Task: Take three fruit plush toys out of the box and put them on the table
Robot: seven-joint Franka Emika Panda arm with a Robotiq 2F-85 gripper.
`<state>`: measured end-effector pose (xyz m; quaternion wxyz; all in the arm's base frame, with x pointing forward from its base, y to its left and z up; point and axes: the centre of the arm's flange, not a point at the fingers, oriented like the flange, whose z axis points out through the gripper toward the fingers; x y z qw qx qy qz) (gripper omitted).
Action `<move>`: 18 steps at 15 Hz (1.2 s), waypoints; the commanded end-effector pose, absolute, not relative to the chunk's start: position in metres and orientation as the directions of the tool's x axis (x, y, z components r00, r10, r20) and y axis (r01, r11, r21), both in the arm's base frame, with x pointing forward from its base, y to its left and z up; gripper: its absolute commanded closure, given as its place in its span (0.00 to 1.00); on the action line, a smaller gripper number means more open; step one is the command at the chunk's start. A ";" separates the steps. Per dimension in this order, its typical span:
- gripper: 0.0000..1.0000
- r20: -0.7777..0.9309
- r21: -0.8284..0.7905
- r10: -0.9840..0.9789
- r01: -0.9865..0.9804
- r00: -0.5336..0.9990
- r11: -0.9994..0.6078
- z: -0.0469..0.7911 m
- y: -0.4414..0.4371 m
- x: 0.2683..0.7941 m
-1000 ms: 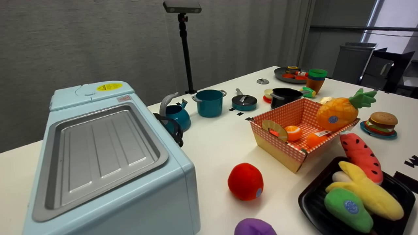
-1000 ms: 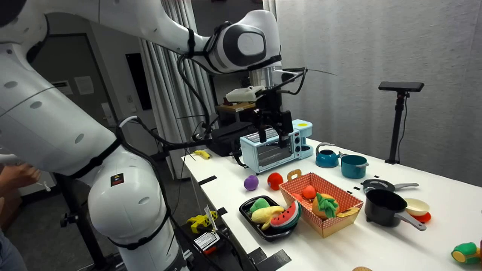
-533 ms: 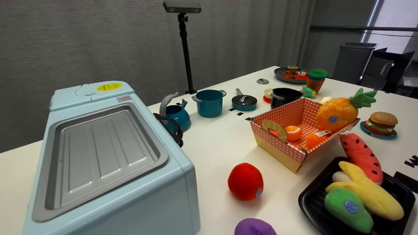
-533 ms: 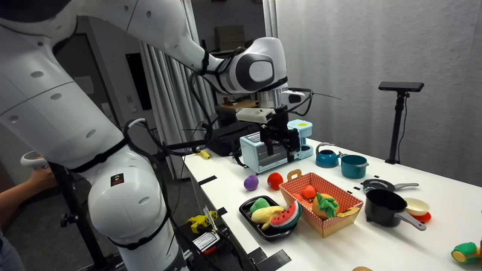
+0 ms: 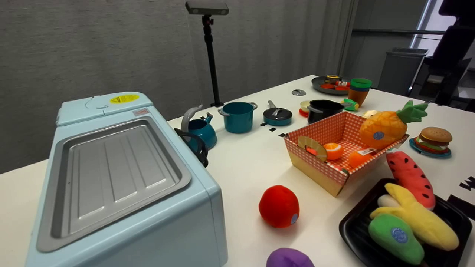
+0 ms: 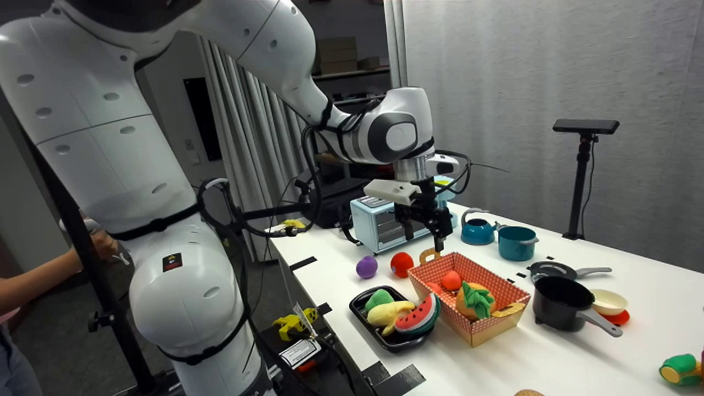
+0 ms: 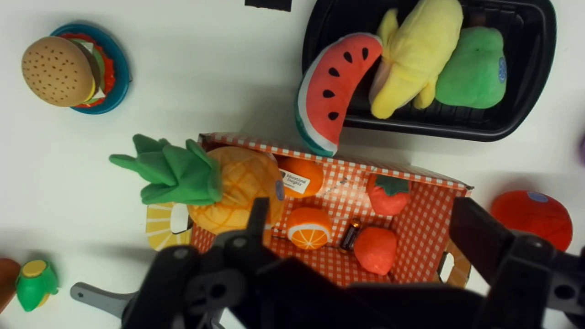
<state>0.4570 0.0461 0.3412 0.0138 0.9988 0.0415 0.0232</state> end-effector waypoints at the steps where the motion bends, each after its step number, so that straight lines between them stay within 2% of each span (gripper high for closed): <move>1: 0.00 0.038 0.028 0.084 0.083 0.996 -0.996 0.336 0.047 0.459; 11: 0.00 0.038 0.028 0.082 0.081 0.996 -0.996 0.337 0.046 0.459; 18: 0.00 -0.005 0.031 0.118 0.118 0.993 -0.993 0.308 0.024 0.510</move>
